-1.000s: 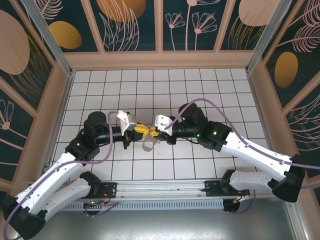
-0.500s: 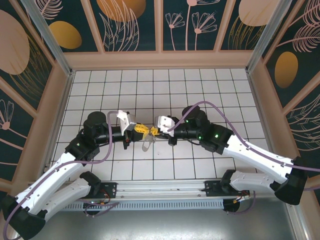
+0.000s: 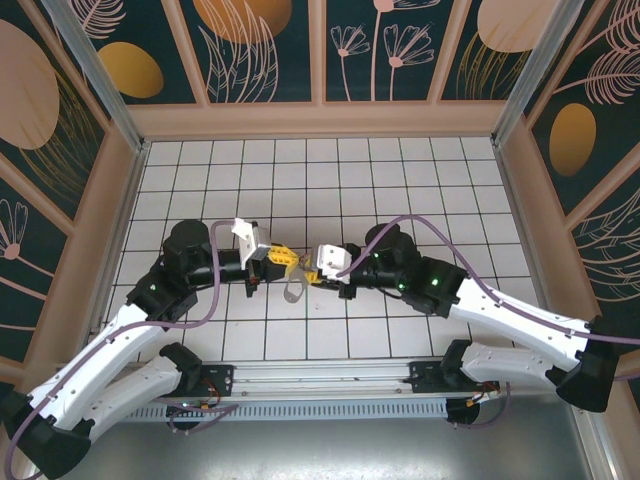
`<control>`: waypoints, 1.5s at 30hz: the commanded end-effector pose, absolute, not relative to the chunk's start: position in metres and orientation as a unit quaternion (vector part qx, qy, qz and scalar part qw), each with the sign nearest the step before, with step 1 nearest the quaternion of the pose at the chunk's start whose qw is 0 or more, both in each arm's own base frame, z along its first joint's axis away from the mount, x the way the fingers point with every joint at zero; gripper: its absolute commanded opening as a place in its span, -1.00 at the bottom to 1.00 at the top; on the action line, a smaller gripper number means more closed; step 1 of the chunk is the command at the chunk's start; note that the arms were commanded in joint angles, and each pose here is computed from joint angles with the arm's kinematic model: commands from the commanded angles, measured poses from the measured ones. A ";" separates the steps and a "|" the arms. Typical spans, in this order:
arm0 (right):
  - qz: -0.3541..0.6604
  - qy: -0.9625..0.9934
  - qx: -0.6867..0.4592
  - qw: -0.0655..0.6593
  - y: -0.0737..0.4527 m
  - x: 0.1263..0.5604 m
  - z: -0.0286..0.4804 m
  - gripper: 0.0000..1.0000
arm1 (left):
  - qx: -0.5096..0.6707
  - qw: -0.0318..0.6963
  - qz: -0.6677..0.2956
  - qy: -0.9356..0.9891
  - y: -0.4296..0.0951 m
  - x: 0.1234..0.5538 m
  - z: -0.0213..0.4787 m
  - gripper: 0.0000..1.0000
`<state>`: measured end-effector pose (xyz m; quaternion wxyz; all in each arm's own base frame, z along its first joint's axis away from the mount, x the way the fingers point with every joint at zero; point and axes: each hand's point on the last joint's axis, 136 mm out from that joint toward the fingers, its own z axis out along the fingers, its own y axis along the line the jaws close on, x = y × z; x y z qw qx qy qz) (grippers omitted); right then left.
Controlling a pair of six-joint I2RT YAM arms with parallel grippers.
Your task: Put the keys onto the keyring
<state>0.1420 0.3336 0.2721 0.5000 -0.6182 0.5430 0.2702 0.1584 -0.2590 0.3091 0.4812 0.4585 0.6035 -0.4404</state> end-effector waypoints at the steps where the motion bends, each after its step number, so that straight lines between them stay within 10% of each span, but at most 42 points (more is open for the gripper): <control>1: 0.256 0.526 -0.607 0.537 0.331 0.145 0.287 -0.56 | 0.478 0.483 -0.447 0.581 -0.261 0.151 0.321 -1.00; 21: 0.231 0.513 -0.584 0.585 0.330 0.154 0.307 -0.24 | 0.495 0.461 -0.466 0.570 -0.264 0.141 0.322 -1.00; 32: 0.246 0.504 -0.609 0.561 0.338 0.144 0.297 -1.00 | 0.496 0.462 -0.464 0.570 -0.263 0.141 0.321 -1.00; 45: 0.185 0.571 -0.581 0.550 0.328 0.173 0.277 -1.00 | 0.495 0.471 -0.462 0.565 -0.262 0.141 0.324 -1.00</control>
